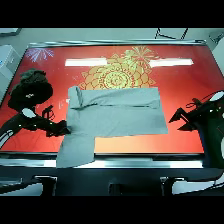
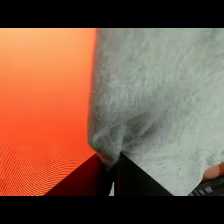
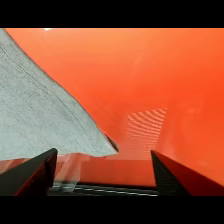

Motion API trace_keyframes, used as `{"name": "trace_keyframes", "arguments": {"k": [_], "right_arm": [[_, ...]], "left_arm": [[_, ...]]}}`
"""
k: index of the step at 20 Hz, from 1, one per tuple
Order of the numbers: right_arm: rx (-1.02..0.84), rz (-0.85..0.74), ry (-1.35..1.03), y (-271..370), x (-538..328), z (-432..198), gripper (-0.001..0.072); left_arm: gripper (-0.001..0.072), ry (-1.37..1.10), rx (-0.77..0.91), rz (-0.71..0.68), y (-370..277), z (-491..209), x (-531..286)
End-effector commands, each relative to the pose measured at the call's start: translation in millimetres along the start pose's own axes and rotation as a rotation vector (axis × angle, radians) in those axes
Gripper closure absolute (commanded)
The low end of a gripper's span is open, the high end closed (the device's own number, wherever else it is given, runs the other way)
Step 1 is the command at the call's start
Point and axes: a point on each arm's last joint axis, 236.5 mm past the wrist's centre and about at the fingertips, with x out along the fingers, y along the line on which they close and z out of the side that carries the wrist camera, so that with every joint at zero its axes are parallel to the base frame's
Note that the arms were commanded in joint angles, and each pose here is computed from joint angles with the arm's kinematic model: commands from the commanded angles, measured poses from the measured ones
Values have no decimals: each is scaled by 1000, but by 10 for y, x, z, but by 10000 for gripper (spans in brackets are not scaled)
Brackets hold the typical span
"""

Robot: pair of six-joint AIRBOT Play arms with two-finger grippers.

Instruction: Fold the clothes and pants, and hang the long-sleeved shirts on hangers.

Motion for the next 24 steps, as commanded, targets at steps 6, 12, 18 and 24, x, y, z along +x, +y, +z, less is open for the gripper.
{"name": "trace_keyframes", "arguments": {"k": [6,12,18,24], "right_arm": [[-86,23,62,428,480,-131,119],[-209,-1,131,735,497,-371,675],[-550,89,-700,1961,-2046,41,674],[-780,303,-1742,2619,-5101,-2199,673]], "left_arm": [[682,-50,28,-12,-119,36,-77],[683,-187,113,-37,-418,297,-518],[683,-908,573,-106,-2035,535,-3361],[683,-1808,897,-328,-3213,-1836,-6367]]}}
